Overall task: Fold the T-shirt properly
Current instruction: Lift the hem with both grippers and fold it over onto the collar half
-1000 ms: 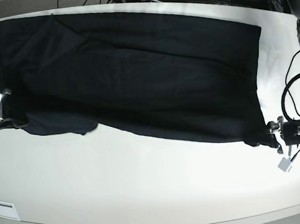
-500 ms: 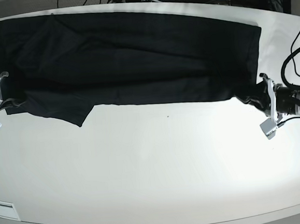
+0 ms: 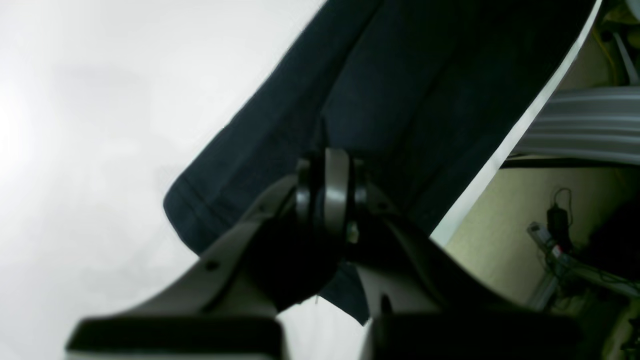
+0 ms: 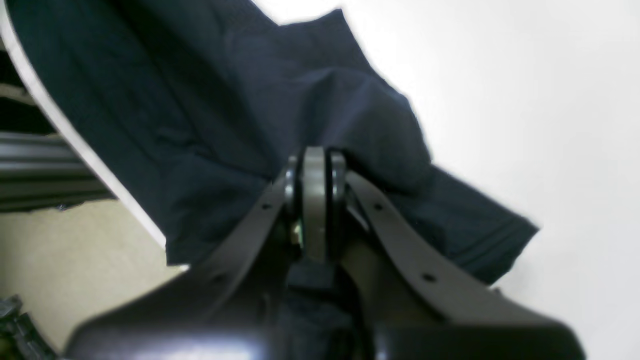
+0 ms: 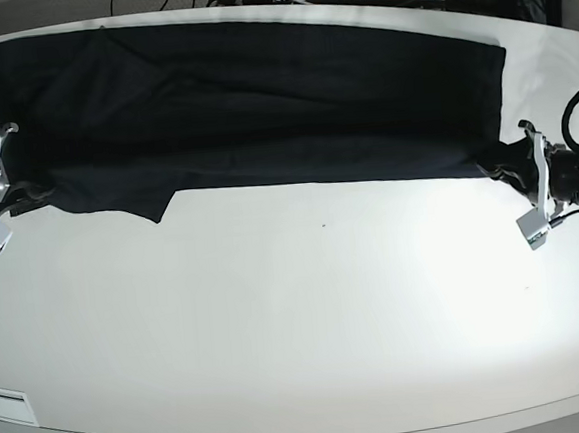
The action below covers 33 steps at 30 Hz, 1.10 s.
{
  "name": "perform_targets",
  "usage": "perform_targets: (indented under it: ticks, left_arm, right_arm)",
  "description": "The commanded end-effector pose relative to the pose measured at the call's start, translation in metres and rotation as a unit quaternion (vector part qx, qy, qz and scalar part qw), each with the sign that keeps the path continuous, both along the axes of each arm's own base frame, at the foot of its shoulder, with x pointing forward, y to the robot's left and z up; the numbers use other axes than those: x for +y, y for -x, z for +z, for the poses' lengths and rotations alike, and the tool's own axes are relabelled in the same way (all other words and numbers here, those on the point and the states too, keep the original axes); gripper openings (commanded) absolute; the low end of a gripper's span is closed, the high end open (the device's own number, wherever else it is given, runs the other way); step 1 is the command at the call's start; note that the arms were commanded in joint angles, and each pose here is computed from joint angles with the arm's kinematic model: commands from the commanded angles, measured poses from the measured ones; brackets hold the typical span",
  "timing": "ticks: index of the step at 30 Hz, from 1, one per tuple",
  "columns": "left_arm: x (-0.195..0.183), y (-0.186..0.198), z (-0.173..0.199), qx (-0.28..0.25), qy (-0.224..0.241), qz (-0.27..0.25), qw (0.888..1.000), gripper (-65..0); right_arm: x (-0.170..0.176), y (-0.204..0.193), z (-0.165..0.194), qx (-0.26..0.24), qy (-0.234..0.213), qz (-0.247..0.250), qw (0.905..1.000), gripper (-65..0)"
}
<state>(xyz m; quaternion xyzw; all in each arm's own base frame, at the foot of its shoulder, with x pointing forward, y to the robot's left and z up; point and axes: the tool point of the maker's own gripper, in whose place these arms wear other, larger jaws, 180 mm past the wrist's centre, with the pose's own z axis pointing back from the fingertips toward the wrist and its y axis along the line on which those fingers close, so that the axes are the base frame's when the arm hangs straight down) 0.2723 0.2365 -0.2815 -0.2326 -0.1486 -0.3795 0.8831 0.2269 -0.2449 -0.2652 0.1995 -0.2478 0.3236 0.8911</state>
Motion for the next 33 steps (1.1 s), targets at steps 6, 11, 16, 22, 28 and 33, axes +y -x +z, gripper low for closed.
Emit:
perform_targets:
  ticks: [6,11,16,22,28,33]
  left_arm:
    - [0.010,0.015,-0.004,0.019,-0.011,-0.001,1.000,-65.0]
    - [0.015,0.043,-0.025,0.070,-0.027,-0.008,0.997,-65.0]
    - [0.013,0.054,-0.034,0.086,-0.021,-0.005,0.996,-65.0]
    - [0.009,0.051,-0.033,0.077,-0.006,0.002,0.997,-42.7]
    - [0.019,0.043,-0.023,0.063,-0.021,0.006,0.998,-27.3]
    - [0.022,0.026,-0.012,0.045,-0.018,0.042,0.998,-27.3]
  right_arm:
    - [-0.010,0.011,-0.008,0.018,0.027,-0.001,0.9995,-65.0]
    - [-0.021,0.012,-0.014,0.021,0.061,-0.008,0.9979,-65.0]
    - [-0.021,0.024,-0.024,0.043,0.062,-0.008,0.9971,-65.0]
    - [-0.024,0.044,-0.043,0.076,0.074,-0.014,0.9942,-32.0]
    - [0.001,0.023,0.004,0.013,0.020,0.026,0.9994,-26.9]
    - [0.015,0.018,0.024,-0.041,0.012,0.030,0.9986,-30.1]
